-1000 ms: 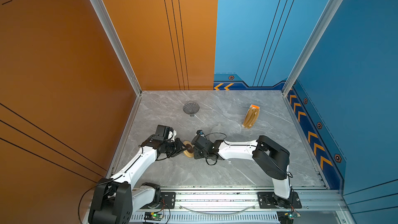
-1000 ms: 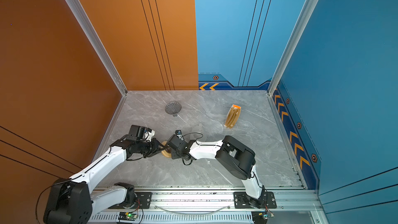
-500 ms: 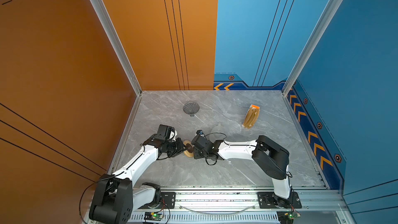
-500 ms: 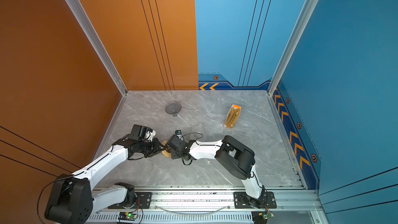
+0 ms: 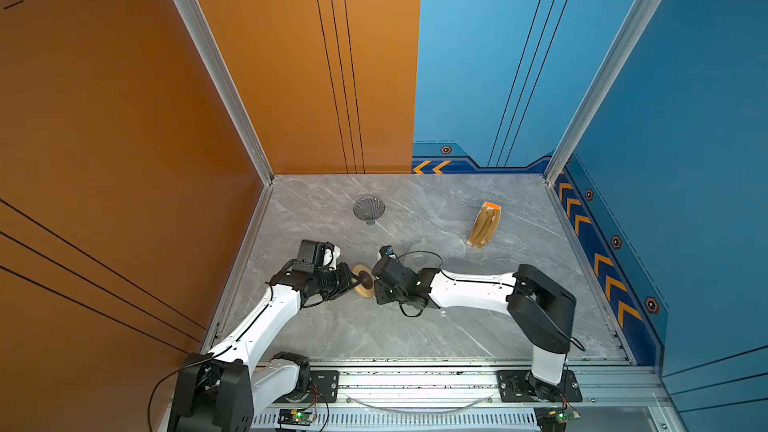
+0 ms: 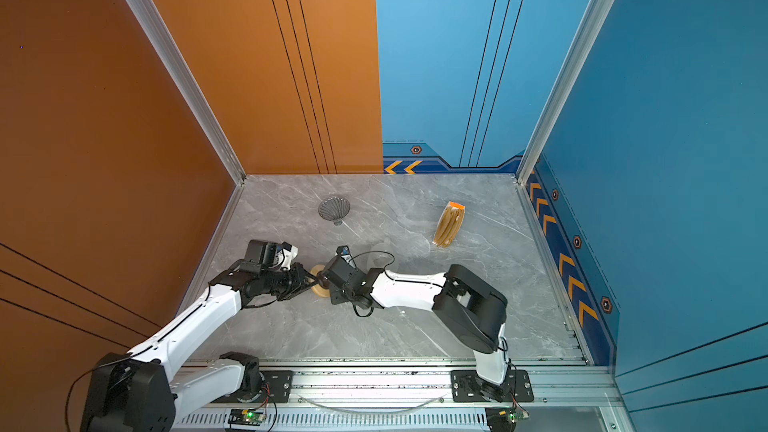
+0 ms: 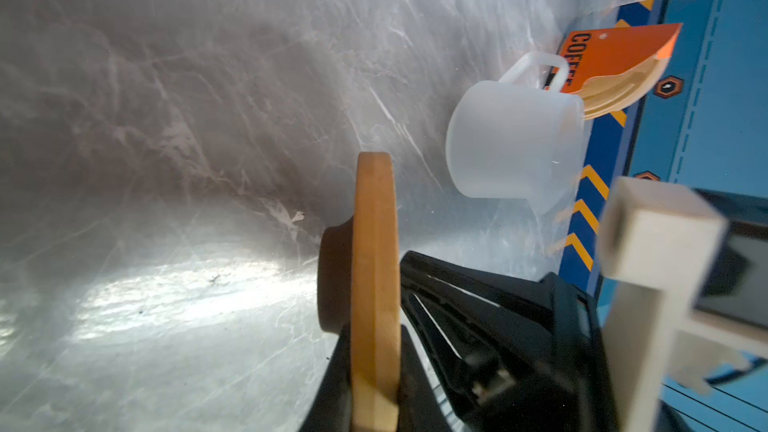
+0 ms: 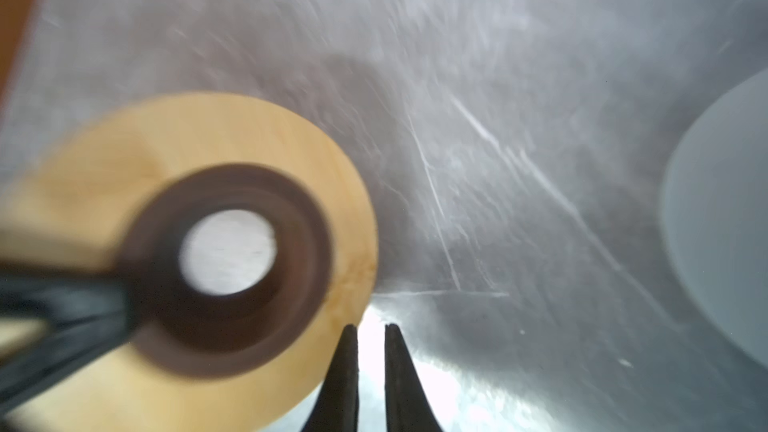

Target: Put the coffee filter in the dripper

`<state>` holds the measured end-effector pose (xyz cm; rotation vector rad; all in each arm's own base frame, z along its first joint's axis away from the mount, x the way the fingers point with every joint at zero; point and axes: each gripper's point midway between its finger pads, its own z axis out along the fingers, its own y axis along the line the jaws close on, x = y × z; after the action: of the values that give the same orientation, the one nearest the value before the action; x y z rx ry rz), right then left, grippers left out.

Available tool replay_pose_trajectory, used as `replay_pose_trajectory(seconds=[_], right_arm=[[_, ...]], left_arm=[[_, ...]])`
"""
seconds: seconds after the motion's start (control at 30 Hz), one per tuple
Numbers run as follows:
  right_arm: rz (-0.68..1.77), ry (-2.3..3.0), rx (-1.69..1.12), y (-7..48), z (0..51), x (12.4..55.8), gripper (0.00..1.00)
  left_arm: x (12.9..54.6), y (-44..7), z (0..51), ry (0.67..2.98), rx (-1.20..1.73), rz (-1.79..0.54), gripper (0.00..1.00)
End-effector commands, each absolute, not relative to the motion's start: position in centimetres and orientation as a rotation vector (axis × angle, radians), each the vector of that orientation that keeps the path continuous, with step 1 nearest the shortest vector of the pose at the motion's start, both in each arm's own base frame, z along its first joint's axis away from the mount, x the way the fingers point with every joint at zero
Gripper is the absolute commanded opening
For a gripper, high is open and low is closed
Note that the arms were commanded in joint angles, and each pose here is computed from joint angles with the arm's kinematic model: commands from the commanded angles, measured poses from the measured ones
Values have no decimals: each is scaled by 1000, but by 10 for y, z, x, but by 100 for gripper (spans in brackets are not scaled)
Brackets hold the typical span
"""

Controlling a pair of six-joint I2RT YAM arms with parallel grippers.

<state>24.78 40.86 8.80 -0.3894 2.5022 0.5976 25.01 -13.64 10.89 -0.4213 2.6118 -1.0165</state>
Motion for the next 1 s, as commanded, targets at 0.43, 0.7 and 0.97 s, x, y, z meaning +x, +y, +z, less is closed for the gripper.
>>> replay_pose_trajectory(seconds=[0.43,0.7,0.97], right_arm=[[464,2299,-580,340,200,226,45],[442,2246,-508,298,222,220,91],[484,2178,-431,257,255,222,100]], left_arm=[[280,-169,194,2355,-128,-1287,14],[287,-192,223,2263,-14,-1407,14],[301,-216,234,2219,26,-1506,13]])
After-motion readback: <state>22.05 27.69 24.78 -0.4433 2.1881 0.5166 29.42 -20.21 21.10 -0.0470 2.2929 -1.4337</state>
